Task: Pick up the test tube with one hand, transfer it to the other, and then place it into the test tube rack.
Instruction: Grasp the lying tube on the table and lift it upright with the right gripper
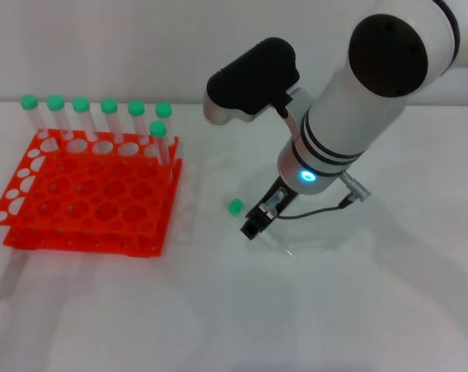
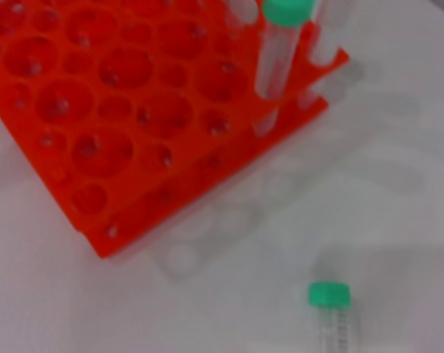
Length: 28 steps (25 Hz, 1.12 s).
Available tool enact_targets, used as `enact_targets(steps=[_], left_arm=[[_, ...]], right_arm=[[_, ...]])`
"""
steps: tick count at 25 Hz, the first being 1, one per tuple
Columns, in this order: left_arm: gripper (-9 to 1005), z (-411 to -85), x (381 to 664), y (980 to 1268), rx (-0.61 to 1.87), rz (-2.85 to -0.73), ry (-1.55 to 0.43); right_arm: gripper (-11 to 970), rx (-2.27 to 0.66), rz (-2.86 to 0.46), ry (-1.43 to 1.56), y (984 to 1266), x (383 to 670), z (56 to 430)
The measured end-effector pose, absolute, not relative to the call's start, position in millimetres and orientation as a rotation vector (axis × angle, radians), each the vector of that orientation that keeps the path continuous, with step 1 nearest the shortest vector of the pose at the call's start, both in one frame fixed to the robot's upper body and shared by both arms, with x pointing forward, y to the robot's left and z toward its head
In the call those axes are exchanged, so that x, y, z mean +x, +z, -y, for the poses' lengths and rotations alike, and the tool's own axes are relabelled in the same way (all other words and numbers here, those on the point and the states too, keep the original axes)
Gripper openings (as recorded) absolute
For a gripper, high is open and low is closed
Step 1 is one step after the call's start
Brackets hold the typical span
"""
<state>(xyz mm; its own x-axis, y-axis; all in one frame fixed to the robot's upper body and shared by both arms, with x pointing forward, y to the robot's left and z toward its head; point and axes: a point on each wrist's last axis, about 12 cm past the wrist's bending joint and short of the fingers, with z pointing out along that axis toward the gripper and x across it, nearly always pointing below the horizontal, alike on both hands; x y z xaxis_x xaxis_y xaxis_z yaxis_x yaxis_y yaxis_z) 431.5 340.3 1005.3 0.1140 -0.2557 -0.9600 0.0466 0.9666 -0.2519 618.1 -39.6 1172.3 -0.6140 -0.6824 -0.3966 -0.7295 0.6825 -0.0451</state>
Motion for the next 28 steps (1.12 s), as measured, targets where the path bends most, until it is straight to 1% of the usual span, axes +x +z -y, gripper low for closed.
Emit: enact_targets(steps=[6,17,28], left_arm=[[832,-340.0,432.5,1005.7,-0.174,-1.44,-0.225],[829,-339.8,432.8,1006.0,-0.177,-1.438,-0.23],[826,-337.6,434.8,1006.9,-0.18,-1.43,-0.242]], right_arm=[[598,-1.087,-2.547,0.169,1158.0,618.2,44.7],[599,-1.112,-2.556,0.106,1144.1,617.5,50.4],[497,-1.116,-2.574,0.085,1137.2,616.1,55.2]])
